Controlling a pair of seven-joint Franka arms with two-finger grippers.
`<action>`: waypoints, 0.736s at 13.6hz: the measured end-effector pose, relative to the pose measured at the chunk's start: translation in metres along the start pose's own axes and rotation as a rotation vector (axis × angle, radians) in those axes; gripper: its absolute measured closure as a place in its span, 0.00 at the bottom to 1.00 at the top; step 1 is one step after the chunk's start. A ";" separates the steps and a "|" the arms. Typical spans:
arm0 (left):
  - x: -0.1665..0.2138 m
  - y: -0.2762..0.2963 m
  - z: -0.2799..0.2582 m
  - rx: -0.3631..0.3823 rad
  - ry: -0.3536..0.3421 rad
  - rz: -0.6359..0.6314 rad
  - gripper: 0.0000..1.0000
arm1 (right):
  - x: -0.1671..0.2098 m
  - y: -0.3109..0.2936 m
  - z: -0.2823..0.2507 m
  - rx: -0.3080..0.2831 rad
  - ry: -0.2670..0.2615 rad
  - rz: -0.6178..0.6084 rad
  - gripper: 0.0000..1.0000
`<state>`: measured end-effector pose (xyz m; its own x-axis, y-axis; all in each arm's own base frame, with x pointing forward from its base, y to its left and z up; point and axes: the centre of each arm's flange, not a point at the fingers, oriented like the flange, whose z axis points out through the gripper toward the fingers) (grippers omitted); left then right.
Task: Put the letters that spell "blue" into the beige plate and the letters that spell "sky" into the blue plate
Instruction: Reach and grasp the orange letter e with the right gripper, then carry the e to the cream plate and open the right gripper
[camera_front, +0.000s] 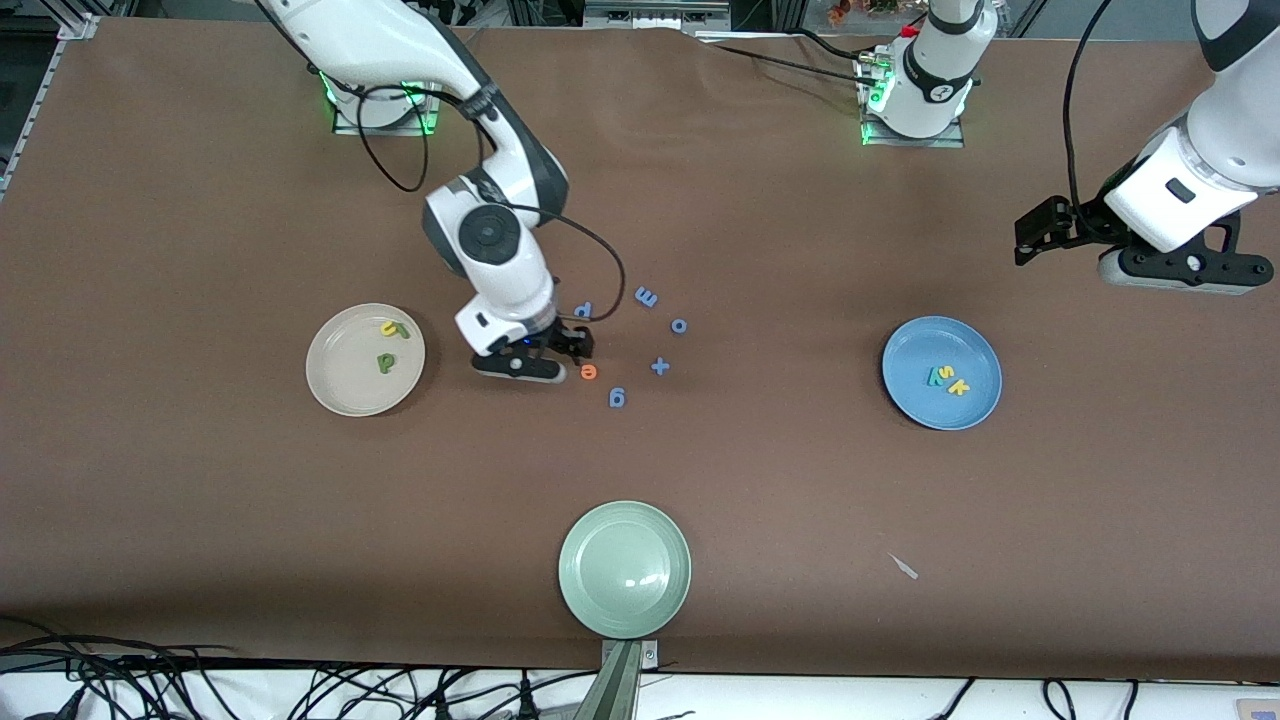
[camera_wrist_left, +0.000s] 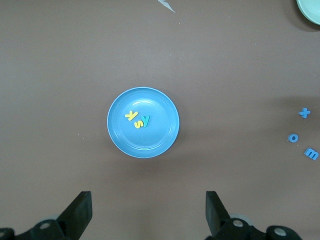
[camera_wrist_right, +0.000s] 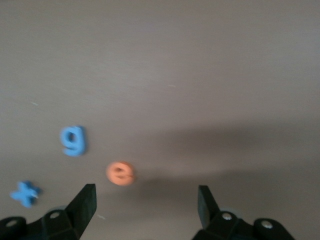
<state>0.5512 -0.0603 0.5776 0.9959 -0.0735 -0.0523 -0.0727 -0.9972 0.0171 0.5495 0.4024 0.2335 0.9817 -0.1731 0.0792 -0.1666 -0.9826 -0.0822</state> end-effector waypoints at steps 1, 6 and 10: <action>-0.001 0.009 0.001 0.001 -0.005 0.016 0.00 | 0.002 -0.010 0.008 0.005 0.000 0.018 0.09; -0.003 0.023 0.002 0.003 -0.021 0.039 0.00 | -0.008 -0.030 0.046 -0.004 -0.024 0.043 0.09; -0.009 0.015 0.006 0.005 -0.077 0.030 0.00 | -0.015 -0.030 0.057 -0.022 -0.032 0.029 0.12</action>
<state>0.5403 -0.0750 0.5720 0.9862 -0.1039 -0.1286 -0.1028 -0.9946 0.0148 0.5452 0.4386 0.1778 0.9789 -0.1992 0.0453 -0.1962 -0.9786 -0.0626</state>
